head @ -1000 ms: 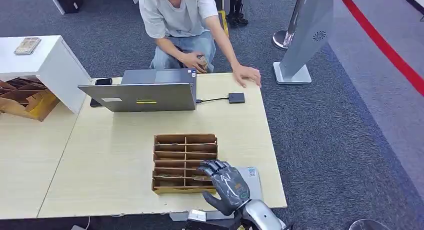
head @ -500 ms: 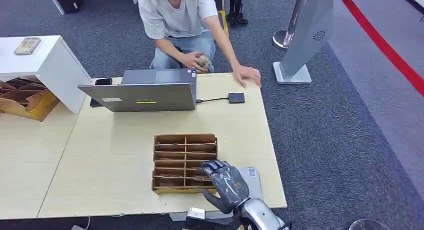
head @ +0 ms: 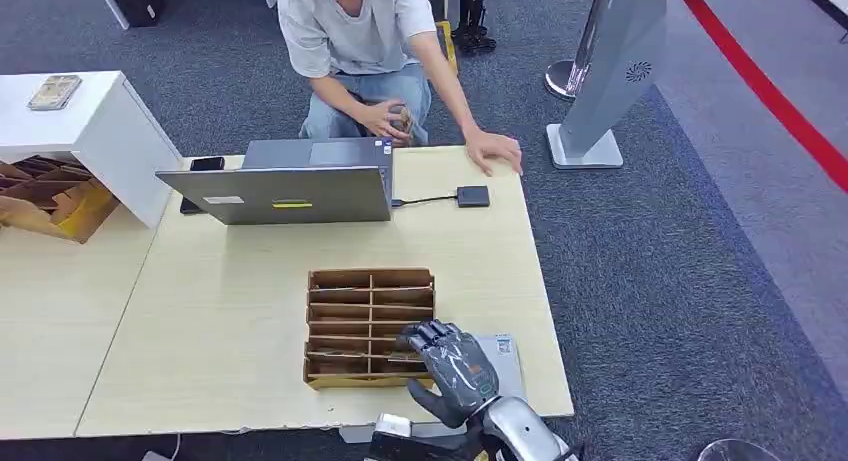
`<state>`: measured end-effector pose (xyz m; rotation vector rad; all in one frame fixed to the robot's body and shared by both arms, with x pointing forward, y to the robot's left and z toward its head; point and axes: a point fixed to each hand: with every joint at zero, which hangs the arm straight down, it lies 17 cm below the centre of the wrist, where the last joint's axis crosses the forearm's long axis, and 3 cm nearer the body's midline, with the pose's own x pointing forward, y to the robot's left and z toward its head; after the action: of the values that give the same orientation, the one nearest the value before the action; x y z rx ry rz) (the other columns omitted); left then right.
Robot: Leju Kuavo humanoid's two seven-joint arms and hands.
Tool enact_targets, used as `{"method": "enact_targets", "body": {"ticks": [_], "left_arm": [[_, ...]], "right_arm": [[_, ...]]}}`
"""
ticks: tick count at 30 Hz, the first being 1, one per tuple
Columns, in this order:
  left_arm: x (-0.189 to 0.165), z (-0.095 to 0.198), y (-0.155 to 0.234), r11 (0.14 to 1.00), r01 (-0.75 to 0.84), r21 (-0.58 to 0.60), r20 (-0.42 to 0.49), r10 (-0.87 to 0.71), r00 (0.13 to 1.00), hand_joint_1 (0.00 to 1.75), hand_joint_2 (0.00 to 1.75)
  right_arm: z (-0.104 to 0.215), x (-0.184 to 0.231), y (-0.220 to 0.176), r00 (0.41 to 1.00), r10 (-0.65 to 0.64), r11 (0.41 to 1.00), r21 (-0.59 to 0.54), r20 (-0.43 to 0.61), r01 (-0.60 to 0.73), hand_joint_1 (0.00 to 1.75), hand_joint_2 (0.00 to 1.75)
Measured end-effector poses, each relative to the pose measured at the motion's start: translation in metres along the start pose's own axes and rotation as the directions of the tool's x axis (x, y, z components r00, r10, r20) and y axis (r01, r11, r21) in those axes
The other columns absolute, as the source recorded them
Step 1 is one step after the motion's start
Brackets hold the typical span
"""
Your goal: Pass the card to the sensor for recognition and then transmit it.
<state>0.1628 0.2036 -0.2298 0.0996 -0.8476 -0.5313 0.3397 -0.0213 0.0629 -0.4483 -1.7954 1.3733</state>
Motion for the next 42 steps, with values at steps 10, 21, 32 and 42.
{"method": "enact_targets", "body": {"ticks": [10,21,32,42], "left_arm": [[0.0001,0.0,-0.0001,1.0,0.001,0.0,0.001,-0.001,1.0,0.0,0.0],[0.0003,0.0001,-0.0001,1.0,0.003,0.0,0.002,-0.003,1.0,0.0,0.0],[0.0006,0.0001,0.0,1.0,0.004,0.0,0.004,-0.004,1.0,0.0,0.0],[0.0006,0.0001,-0.0002,1.0,0.006,-0.001,0.005,-0.006,1.0,0.0,0.0]], "right_arm": [[0.0003,-0.0013,0.0017,1.0,0.0,1.0,0.009,-0.005,0.0,0.66,1.75],[0.0005,-0.0022,0.0029,1.0,-0.001,1.0,0.016,-0.008,0.001,0.72,1.75],[-0.0004,-0.0009,0.0026,1.0,-0.004,1.0,0.015,-0.008,0.004,0.75,1.75],[-0.0007,-0.0027,0.0016,1.0,-0.004,1.0,0.013,-0.013,0.004,0.77,1.75]]}}
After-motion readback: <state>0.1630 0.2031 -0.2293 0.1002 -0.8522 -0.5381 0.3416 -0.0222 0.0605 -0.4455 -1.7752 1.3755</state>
